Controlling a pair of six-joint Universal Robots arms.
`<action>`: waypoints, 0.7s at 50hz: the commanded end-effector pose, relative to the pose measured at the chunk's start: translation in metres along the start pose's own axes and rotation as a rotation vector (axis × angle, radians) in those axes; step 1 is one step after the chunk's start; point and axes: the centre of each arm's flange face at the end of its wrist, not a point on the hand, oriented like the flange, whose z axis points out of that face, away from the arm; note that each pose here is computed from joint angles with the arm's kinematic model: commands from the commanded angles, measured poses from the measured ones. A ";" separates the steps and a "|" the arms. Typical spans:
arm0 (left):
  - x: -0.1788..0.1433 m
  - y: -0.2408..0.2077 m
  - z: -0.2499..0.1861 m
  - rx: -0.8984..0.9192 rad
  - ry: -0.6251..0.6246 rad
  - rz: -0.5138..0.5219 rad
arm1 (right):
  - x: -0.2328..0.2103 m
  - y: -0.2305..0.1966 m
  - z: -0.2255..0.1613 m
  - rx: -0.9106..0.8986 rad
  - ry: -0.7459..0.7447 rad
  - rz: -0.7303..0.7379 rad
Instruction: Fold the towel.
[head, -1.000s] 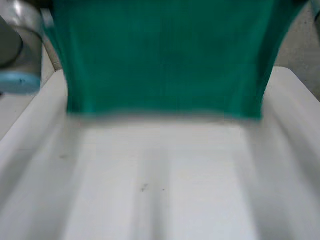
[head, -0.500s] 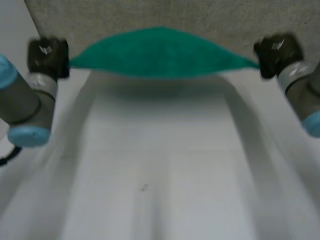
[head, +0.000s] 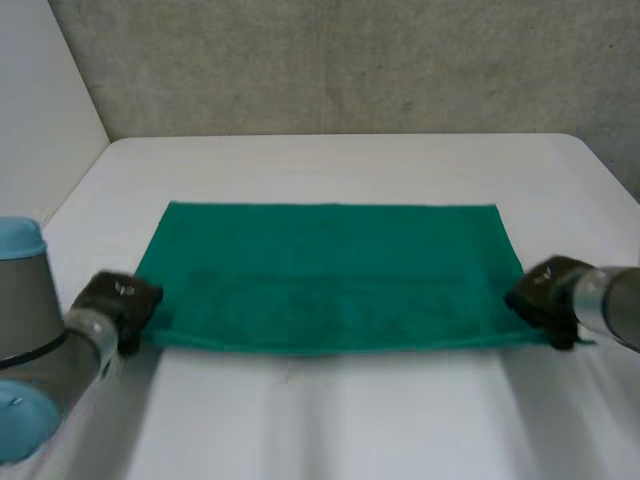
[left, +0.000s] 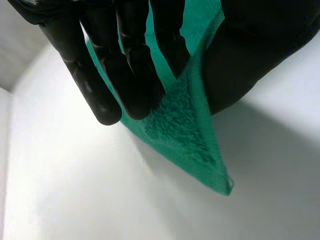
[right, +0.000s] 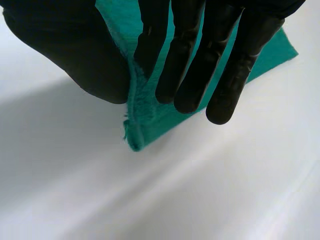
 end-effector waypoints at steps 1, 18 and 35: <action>0.003 0.005 -0.054 -0.103 0.105 0.083 | -0.012 0.021 -0.033 -0.051 -0.015 -0.119; -0.018 -0.062 0.083 0.303 -0.169 0.013 | 0.045 -0.044 0.086 0.230 0.254 -0.029; -0.004 -0.075 0.178 0.470 -0.232 0.018 | 0.059 -0.074 0.184 0.397 0.448 -0.053</action>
